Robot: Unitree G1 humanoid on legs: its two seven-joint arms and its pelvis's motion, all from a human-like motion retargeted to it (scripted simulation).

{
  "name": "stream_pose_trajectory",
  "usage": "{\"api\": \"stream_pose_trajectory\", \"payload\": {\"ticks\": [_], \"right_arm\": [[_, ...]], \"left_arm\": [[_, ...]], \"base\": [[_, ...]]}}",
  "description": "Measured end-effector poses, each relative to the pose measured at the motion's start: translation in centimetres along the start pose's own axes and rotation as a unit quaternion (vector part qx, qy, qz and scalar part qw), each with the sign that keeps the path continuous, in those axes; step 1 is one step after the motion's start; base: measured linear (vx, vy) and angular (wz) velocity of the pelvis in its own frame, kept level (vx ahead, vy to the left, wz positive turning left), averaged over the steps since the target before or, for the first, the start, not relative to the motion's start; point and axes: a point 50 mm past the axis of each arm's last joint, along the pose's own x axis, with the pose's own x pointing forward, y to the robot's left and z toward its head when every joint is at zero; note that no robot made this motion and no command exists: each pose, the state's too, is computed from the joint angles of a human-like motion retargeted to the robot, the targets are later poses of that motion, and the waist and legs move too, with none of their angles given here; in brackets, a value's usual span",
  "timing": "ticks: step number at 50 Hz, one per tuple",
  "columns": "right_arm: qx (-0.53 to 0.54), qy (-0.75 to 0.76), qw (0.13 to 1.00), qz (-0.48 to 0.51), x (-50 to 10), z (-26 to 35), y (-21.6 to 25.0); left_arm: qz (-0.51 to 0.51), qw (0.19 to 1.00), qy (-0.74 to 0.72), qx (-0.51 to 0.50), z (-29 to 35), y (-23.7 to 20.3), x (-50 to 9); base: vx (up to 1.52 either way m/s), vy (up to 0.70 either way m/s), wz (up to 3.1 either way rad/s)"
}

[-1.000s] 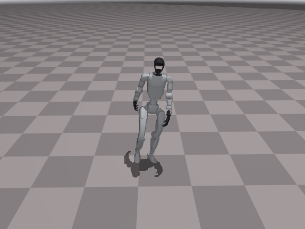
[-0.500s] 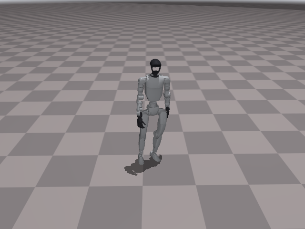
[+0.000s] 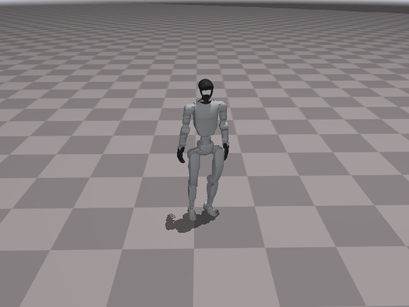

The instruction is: In place motions

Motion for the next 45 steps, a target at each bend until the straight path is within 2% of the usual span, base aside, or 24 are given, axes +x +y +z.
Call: {"api": "stream_pose_trajectory", "payload": {"ticks": [4, 9, 13, 16, 20, 25, 28, 33, 38, 45], "right_arm": [[0.019, 0.024, 1.0, -0.005, 0.0, -1.2, -0.4], [0.06, 0.027, 0.998, -0.005, -0.1, -0.6, -0.6], [0.08, -0.036, 0.996, -0.005, -0.6, 3.6, -0.6], [0.083, -0.132, 0.988, 0.001, -2.1, 9.7, -0.6], [0.072, -0.289, 0.954, 0.019, -6.8, 19.5, -0.8], [0.082, -0.476, 0.876, -0.012, -15.6, 28.8, -3.3], [0.066, -0.564, 0.822, -0.039, -21.0, 32.1, -4.7], [0.031, -0.636, 0.761, -0.125, -26.6, 34.2, -6.5], [0.028, -0.619, 0.77, -0.151, -25.6, 33.9, -6.2], [0.01, -0.486, 0.87, -0.088, -15.7, 28.9, -2.8]], "left_arm": [[0.014, 1.0, -0.004, -0.003, -0.1, 0.6, 0.0], [0.023, 0.997, 0.002, -0.069, -1.8, -0.2, 0.0], [0.022, 0.993, 0.044, -0.106, -5.2, -1.8, -0.4], [0.021, 0.99, 0.087, -0.109, -8.0, -3.2, -0.9], [0.003, 0.981, 0.165, -0.103, -12.1, -4.9, -2.2], [-0.096, 0.958, 0.254, -0.093, -15.4, -8.1, -4.1], [-0.141, 0.948, 0.269, -0.09, -16.4, -9.3, -4.8], [-0.119, 0.953, 0.259, -0.102, -15.9, -9.2, -4.5], [-0.118, 0.962, 0.215, -0.122, -14.1, -8.3, -3.5], [-0.063, 0.974, 0.164, -0.141, -12.3, -5.9, -2.3]], "base": [[-0.04, -0.11, -0.13], [-0.03, -0.1, -0.14], [-0.03, -0.12, -0.23], [-0.14, -0.16, 0.18], [-0.14, -0.35, -0.76], [-0.09, -0.08, -0.29], [-0.02, 0.14, -0.42], [0.0, 0.05, -0.11], [0.04, 0.01, 0.38], [0.16, 0.05, 0.49]]}}
